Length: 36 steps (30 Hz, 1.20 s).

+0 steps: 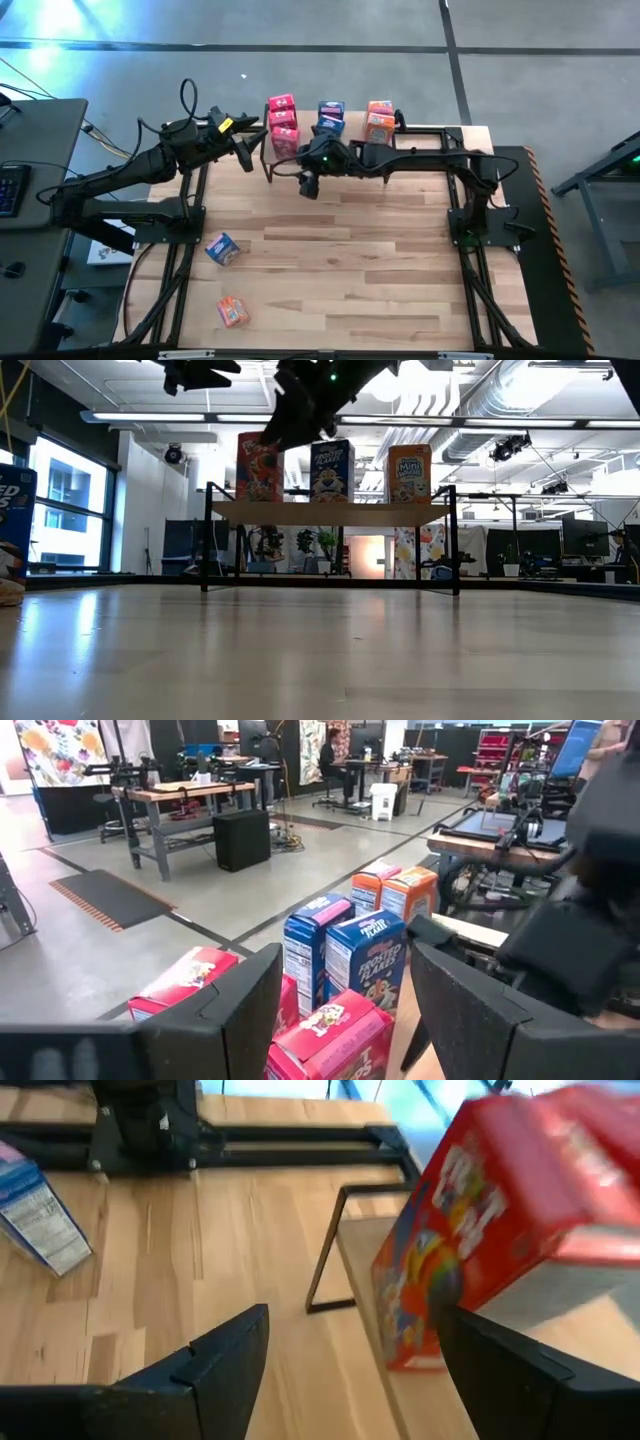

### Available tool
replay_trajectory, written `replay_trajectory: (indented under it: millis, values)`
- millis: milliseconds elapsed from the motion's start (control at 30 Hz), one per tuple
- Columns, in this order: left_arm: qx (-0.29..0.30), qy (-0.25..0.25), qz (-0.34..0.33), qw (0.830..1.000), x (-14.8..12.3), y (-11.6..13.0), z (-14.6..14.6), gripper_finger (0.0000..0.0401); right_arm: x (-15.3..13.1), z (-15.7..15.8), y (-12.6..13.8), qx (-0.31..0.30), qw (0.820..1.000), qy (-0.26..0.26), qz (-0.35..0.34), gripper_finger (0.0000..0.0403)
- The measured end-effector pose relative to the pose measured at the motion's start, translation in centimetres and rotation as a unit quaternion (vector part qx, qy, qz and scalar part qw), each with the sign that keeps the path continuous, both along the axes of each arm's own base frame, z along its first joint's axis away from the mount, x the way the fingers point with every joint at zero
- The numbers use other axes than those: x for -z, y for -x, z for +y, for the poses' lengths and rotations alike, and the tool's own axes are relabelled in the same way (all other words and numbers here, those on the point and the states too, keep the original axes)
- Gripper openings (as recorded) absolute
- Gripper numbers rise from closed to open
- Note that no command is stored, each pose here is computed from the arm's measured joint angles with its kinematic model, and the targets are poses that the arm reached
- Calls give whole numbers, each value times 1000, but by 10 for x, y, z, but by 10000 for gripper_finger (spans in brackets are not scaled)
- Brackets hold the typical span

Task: Stack cereal on shelf
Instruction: Put the red cereal box on the shelf aligned with the other red cereal boxes

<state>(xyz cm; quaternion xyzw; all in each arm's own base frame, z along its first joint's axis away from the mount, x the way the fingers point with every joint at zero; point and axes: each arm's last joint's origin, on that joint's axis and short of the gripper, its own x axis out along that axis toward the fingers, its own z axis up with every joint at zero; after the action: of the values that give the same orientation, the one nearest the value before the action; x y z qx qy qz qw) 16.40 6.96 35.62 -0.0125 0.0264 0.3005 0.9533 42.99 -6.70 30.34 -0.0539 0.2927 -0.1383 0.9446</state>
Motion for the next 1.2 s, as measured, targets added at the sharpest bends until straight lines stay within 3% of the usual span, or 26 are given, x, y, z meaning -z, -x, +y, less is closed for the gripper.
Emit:
replay_trajectory:
  millis: [1200]
  values:
    - [1, 0, 0, 1000, 0, 0, 0, 211, 9, -20, -2, 12, 1000, -7, 5, 281]
